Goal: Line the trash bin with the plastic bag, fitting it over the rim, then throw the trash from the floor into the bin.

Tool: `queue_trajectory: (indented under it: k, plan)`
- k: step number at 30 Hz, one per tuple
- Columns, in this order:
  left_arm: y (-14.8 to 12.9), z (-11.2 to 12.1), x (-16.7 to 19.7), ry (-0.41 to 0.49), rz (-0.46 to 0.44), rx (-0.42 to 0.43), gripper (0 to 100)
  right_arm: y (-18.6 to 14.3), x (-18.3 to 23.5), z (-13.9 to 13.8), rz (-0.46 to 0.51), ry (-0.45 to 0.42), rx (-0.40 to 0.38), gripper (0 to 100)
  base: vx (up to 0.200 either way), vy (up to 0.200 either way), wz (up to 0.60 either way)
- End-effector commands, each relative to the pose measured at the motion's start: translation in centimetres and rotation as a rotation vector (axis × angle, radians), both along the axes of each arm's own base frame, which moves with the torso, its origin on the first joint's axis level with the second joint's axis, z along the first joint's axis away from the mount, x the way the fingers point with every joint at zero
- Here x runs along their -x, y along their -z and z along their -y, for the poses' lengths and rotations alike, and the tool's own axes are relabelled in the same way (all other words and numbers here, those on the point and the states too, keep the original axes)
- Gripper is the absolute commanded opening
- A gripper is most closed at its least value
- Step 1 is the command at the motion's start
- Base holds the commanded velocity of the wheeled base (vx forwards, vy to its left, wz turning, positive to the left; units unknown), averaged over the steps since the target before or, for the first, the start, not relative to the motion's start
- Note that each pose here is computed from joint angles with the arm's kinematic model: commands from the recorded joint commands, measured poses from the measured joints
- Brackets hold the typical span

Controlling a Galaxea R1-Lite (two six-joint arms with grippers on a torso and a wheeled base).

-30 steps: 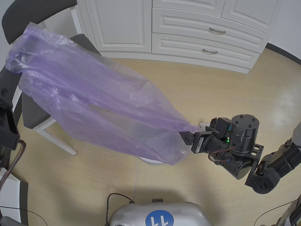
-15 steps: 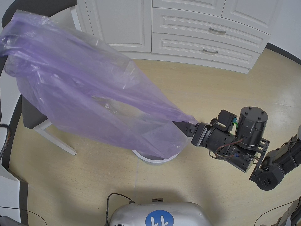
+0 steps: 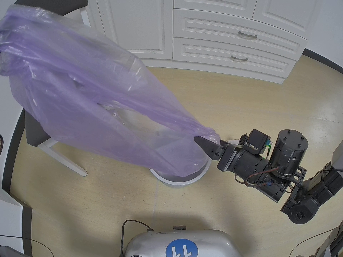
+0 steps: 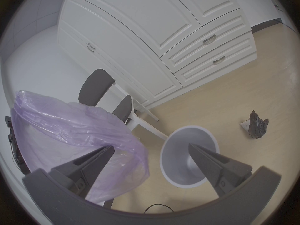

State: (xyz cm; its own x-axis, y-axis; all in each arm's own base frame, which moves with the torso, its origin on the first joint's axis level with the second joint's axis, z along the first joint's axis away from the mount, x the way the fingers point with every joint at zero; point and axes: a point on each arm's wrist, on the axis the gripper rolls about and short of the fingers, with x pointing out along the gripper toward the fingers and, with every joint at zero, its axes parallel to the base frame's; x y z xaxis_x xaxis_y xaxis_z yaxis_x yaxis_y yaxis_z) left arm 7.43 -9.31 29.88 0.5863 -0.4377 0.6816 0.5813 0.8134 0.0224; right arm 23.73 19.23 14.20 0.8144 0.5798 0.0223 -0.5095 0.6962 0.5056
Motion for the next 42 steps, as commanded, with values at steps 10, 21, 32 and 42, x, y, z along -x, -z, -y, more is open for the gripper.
queue_trajectory:
  k: [10,21,32,42]
  plan:
    - [0.0,0.0,0.0,0.003,0.002,0.002,0,0.4,0.4,-0.7,-0.009,-0.026,0.009,100,0.000,0.000,0.00]
    - [0.1,0.2,-0.1,0.002,-0.004,-0.005,0,2.7,1.5,-2.7,-0.051,-0.085,0.050,100,0.000,0.000,0.00]
    - [0.2,0.3,-0.2,0.002,-0.008,-0.010,0,5.4,2.7,-4.6,-0.065,-0.153,0.062,100,0.000,0.000,0.00]
    - [0.3,0.5,-0.3,0.003,-0.013,-0.015,0,6.5,4.5,-6.3,-0.087,-0.227,0.078,100,0.000,0.000,0.00]
